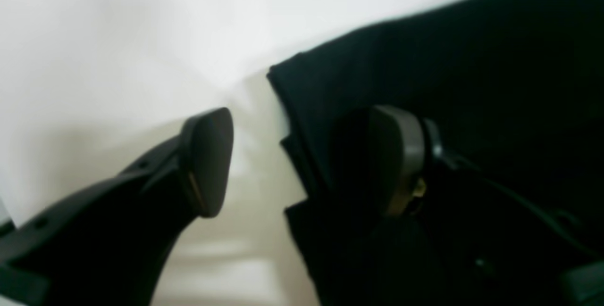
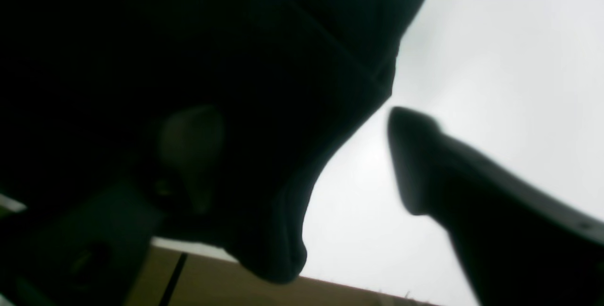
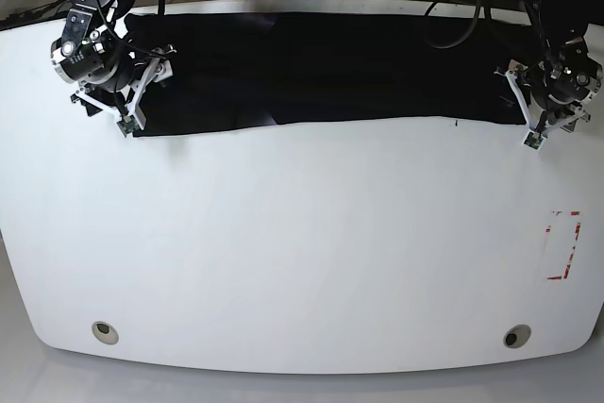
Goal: Fold the T-shirt properly
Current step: 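Lift the hem with both grippers and fold it over toward the collar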
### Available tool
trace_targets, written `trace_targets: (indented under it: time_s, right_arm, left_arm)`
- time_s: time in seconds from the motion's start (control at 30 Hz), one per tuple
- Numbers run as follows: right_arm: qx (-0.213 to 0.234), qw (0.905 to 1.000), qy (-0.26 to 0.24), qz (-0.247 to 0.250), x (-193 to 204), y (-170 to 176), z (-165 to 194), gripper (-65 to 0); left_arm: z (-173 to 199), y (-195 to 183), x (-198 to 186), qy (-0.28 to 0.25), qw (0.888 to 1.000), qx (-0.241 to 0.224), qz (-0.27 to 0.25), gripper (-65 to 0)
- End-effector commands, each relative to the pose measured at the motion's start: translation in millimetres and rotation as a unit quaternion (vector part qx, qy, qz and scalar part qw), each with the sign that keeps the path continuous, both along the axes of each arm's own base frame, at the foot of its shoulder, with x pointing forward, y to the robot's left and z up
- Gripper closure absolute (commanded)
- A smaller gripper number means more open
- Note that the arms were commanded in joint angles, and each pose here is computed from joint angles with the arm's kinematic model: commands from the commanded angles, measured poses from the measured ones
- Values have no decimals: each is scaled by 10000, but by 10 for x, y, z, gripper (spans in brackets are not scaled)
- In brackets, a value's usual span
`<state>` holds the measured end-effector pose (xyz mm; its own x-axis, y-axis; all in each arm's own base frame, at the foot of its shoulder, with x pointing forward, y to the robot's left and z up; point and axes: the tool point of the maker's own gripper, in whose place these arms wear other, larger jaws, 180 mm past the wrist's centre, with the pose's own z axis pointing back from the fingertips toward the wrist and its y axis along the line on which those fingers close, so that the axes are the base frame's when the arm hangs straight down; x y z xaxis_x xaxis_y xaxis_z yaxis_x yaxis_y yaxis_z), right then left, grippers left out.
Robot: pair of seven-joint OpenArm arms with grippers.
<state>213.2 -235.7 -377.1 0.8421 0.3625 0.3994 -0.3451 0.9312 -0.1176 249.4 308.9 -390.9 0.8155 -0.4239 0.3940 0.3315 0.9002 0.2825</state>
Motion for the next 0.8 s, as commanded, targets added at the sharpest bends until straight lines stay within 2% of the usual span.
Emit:
trace_targets:
  time_s: [0.0, 0.13, 0.23, 0.37, 0.47, 0.53, 0.67, 0.77]
  right_arm:
    - [-120, 9994, -296, -129, 52, -129, 204, -587]
    - [381, 9970, -622, -251, 92, -107, 348, -544]
    - [889, 9913, -954, -184, 164, -39, 492, -493]
    - [1348, 9835, -1208, -51, 255, 122, 596, -431]
    - [1626, 9804, -1116, -42, 273, 294, 497, -363]
    - [1627, 9819, -968, 24, 263, 371, 409, -312]
    - [1360, 9881, -678, 253, 274, 494, 213, -214]
    - [1240, 9905, -523, 285, 264, 559, 52, -209]
  left_arm:
    - [341, 145, 119, -275, 9987, 416, -46, -415]
    - [692, 22, 207, -684, 9965, 377, -298, -415]
    - [845, -1, 128, -732, 9960, 306, -403, -415]
    - [893, -86, 104, -781, 9962, -102, -363, -414]
    - [783, -241, 81, -771, 9959, -382, -277, -414]
    - [688, -313, 46, -665, 9967, -409, -242, -414]
    - [458, -355, -78, -190, 9991, -139, -345, -414]
    - [259, -353, -171, 196, 9991, -43, -378, -411]
